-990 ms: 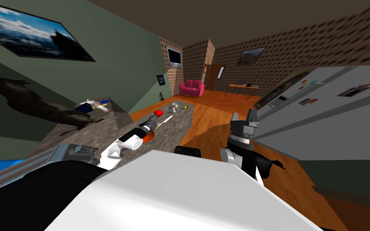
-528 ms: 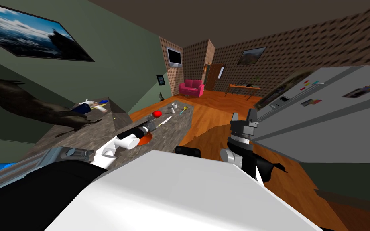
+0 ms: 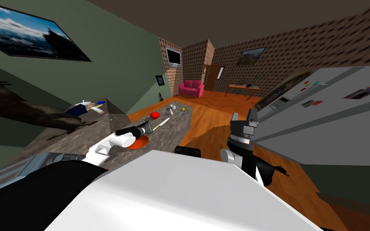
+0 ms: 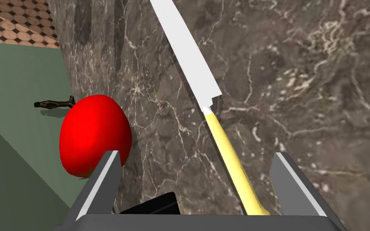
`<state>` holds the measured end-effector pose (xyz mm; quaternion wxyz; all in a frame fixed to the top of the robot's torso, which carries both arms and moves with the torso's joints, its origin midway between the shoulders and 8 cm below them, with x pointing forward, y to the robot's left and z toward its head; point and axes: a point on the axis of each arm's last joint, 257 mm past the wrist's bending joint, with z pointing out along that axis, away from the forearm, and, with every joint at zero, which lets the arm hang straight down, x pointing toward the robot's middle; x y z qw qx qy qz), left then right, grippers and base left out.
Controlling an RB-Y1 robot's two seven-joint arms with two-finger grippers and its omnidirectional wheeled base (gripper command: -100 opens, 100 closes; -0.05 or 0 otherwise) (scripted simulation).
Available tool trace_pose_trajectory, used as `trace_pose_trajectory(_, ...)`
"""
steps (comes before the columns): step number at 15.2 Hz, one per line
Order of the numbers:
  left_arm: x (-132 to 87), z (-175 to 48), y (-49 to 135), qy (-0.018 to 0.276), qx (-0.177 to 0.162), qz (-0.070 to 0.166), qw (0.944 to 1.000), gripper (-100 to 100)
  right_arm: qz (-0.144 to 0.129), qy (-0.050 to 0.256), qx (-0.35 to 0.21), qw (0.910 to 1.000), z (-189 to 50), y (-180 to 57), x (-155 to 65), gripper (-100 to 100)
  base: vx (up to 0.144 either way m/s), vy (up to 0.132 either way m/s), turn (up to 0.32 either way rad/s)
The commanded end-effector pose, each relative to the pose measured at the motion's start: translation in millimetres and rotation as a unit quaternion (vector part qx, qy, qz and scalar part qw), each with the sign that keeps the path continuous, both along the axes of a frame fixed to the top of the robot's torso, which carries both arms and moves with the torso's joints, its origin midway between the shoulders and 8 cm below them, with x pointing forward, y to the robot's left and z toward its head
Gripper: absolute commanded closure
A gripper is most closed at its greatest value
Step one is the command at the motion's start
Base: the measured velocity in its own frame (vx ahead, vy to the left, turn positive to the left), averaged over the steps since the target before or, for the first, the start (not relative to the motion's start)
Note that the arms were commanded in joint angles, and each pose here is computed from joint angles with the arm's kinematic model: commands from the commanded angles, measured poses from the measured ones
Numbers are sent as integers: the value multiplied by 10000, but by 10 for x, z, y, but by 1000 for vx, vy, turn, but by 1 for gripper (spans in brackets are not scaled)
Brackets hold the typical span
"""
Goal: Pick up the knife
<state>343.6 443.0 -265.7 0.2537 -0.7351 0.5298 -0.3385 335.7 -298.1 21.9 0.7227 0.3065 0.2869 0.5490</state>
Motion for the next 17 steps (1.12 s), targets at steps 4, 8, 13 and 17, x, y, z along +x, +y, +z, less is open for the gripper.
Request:
trace_pose_trajectory(4, -211, -182, 186, 676, -322, 371, 9965, -100, 0, 0, 0, 10000, 0, 0, 0, 0, 83, -30, -16)
trace_pose_trajectory(8, -428, -318, 358, 1255, -624, 805, 9869, -100, 0, 0, 0, 10000, 0, 0, 0, 0, 87, -44, -23)
trace_pose_trajectory(13, -682, -441, 494, 1834, -946, 1287, 9700, -100, 0, 0, 0, 10000, 0, 0, 0, 0, 105, -31, -41)
trace_pose_trajectory(17, -922, -526, 605, 2315, -1239, 1769, 9486, -100, 0, 0, 0, 10000, 0, 0, 0, 0, 106, -42, -42)
